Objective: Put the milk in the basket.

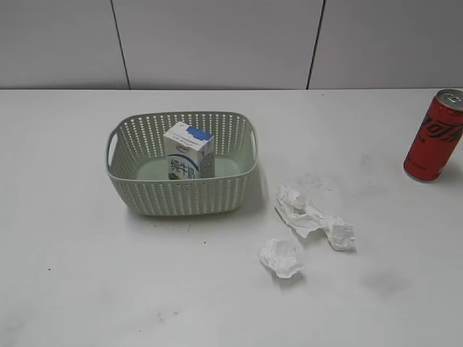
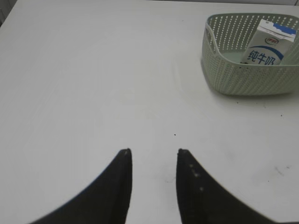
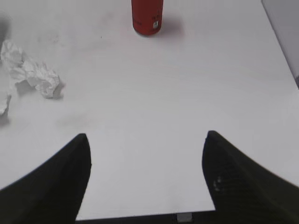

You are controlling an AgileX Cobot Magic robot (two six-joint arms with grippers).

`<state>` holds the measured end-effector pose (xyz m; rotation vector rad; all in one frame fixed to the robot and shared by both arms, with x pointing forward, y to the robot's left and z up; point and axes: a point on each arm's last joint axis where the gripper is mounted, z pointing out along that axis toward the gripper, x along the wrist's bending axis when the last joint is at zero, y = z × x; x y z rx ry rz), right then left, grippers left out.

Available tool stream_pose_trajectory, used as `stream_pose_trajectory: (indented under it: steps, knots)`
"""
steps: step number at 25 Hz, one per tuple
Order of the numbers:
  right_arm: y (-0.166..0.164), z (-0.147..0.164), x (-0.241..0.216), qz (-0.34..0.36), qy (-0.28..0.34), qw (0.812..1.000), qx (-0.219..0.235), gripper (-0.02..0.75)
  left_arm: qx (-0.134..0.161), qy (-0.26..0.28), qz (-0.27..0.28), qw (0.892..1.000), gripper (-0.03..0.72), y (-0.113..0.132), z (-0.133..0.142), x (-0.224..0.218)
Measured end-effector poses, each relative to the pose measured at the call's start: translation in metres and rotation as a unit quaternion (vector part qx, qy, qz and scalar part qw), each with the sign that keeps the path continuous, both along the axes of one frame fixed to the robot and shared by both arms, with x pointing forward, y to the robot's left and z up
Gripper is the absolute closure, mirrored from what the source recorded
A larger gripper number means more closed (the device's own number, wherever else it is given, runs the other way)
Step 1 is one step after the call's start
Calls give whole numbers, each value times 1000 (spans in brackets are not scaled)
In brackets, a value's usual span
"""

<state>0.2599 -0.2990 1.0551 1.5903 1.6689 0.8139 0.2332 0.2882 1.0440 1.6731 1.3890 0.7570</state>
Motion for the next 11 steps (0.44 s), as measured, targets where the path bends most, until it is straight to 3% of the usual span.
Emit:
stream_pose_trajectory:
  steps: [6, 11]
  knots:
    - [0, 1, -25, 0, -78, 997, -2, 146, 0, 0, 0, 1000, 454, 0, 0, 0]
    - [1, 1, -27, 0, -83, 997, -2, 146, 0, 0, 0, 1000, 454, 0, 0, 0]
